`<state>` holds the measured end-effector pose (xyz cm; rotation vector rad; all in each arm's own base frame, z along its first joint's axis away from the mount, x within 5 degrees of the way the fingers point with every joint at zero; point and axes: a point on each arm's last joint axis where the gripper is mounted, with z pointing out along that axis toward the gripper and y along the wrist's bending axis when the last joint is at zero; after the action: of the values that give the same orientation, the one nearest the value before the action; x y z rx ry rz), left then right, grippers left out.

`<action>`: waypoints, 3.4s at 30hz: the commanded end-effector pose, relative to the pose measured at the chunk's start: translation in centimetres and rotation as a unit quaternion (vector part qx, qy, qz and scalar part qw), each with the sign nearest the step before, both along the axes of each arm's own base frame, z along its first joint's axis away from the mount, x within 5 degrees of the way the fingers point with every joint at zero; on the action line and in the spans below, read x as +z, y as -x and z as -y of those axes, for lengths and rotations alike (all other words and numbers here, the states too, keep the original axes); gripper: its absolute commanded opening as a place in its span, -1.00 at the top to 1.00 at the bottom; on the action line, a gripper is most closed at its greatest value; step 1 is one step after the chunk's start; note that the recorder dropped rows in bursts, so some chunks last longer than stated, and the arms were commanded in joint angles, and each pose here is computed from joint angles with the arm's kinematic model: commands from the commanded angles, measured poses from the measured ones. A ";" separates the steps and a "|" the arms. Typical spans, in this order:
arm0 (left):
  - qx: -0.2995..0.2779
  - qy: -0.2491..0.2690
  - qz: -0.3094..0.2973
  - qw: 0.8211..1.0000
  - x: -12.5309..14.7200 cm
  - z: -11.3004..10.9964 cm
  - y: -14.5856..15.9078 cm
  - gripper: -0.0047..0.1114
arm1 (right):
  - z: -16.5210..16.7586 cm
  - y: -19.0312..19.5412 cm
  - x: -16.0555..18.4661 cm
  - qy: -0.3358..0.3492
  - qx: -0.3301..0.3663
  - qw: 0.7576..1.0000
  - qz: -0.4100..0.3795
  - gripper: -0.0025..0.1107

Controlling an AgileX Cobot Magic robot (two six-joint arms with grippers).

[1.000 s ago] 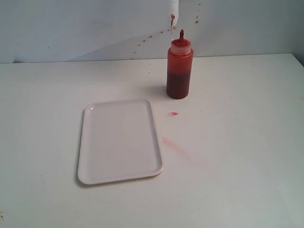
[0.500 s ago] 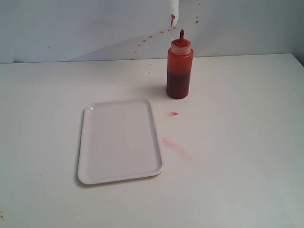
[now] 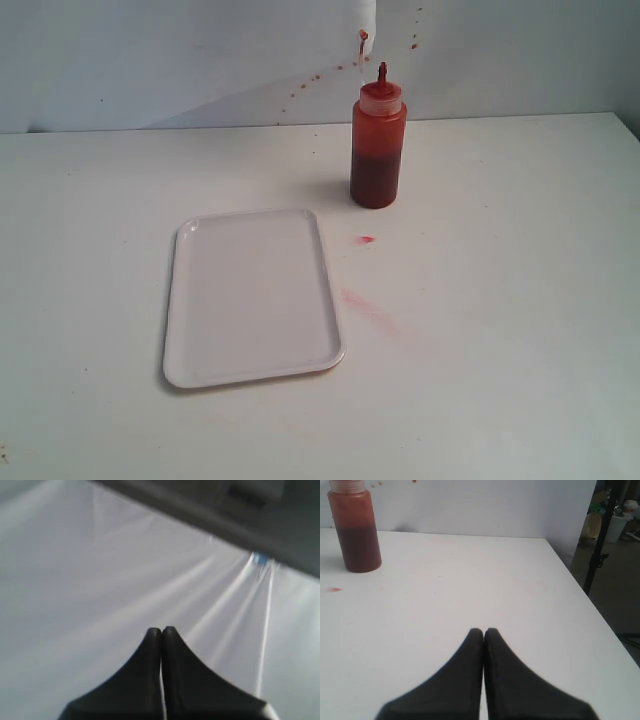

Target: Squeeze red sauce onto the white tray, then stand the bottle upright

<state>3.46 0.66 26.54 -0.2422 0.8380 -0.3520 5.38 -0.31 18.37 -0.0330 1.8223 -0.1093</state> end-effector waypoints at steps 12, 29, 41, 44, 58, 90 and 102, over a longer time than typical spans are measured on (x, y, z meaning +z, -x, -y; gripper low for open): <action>-0.046 -0.028 -0.007 0.999 4.8 1.0 -2.8 0.92 | 0.0 0.0 0.0 -0.004 0.001 1.000 0.006 0.96; -0.462 -0.314 -0.234 0.796 -6.5 9.7 -29.7 0.92 | 0.0 0.0 0.0 -0.003 0.001 1.000 0.006 0.96; -0.530 -0.329 -0.202 0.755 -15.5 18.5 -39.6 0.88 | 0.0 0.0 0.0 -0.004 0.001 1.000 0.006 0.96; -0.544 -0.293 -0.238 0.749 -16.8 19.4 -40.9 0.57 | 0.0 0.0 0.0 -0.004 0.001 1.000 0.006 0.96; -0.446 -0.249 -0.344 0.788 -19.8 22.5 -41.8 -0.85 | 0.0 0.0 0.0 -0.004 0.001 1.000 0.006 0.96; -0.341 -0.302 -0.334 0.825 -23.3 27.8 -44.2 -0.85 | 0.0 0.0 0.0 -0.004 0.001 1.000 0.006 0.96; -0.320 -0.347 -0.345 0.811 -23.7 27.6 -44.3 -0.83 | 0.0 0.0 0.0 -0.004 0.001 1.000 0.006 0.96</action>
<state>47.70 -26.94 2.77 0.6713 1.7134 -0.5756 5.38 -0.30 18.37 -0.0301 1.8223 -0.1061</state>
